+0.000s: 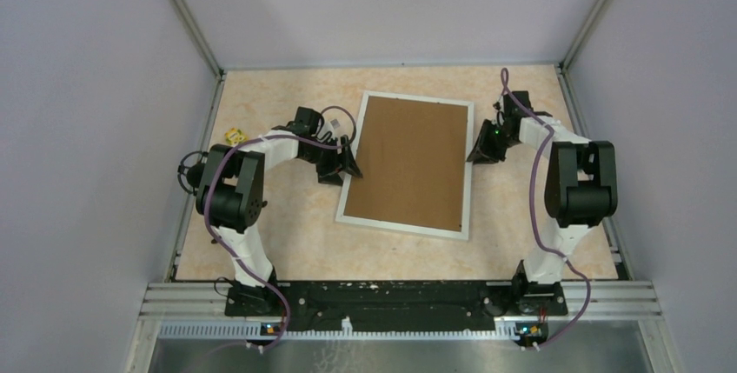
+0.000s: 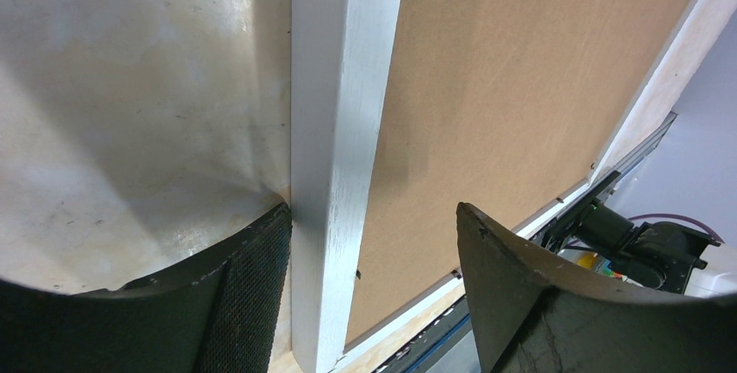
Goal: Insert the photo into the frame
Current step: Install the photo frame at the center of the board.
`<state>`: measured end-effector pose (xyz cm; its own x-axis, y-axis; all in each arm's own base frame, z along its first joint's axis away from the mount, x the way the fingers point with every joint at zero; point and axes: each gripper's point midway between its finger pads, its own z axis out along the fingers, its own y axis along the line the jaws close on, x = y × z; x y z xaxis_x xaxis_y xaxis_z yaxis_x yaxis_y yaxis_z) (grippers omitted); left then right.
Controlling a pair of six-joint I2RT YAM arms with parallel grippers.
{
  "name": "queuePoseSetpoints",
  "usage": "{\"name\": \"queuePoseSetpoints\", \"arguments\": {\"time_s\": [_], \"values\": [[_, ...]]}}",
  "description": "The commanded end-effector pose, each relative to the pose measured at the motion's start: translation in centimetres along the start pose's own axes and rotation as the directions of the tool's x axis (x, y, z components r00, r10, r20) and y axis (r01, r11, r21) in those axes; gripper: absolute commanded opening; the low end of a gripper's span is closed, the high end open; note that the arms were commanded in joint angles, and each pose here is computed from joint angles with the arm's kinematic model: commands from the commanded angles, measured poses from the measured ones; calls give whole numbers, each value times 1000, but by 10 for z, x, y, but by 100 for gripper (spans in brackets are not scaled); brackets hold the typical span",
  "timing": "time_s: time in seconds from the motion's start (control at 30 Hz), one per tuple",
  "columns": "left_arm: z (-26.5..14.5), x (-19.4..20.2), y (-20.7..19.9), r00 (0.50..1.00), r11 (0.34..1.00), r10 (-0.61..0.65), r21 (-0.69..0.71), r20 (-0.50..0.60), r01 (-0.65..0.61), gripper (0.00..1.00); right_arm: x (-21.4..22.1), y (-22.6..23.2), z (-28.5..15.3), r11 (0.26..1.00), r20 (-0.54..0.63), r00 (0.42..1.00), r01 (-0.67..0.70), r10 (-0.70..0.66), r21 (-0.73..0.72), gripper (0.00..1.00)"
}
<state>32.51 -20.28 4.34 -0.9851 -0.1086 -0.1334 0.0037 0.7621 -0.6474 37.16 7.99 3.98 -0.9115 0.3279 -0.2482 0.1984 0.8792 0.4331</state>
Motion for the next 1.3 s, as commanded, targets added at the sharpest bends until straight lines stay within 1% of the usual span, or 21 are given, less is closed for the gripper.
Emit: {"name": "queuePoseSetpoints", "arguments": {"time_s": [0.0,0.27,0.33,0.47,0.6,0.8,0.9,1.27], "values": [[0,0,-7,1000,999,19,29,-7,-19,74,-27,5,0,999,58,998,37,-37,-8,24],[-1,1,-8,1000,999,19,39,-10,-18,74,-1,0,7,999,-4,1000,18,-18,-28,23],[-1,0,-9,1000,999,20,40,-7,-20,74,-2,-4,2,1000,20,1000,16,-15,-11,24],[-1,1,-10,1000,999,19,45,-9,-18,74,-17,-9,-11,999,57,998,-25,27,-48,24],[-2,0,-11,1000,999,24,44,-3,-24,74,-19,-4,-15,998,58,998,-8,12,-70,24],[-3,0,-11,1000,999,25,45,-1,-25,74,-6,-11,-6,998,28,1000,-8,10,-59,24],[-3,0,-11,1000,999,23,46,-3,-23,74,1,-5,-3,997,14,1000,13,-12,-74,24],[-2,0,-11,1000,999,23,47,-3,-23,74,7,-3,7,997,-5,1000,25,-25,-75,24]]}}
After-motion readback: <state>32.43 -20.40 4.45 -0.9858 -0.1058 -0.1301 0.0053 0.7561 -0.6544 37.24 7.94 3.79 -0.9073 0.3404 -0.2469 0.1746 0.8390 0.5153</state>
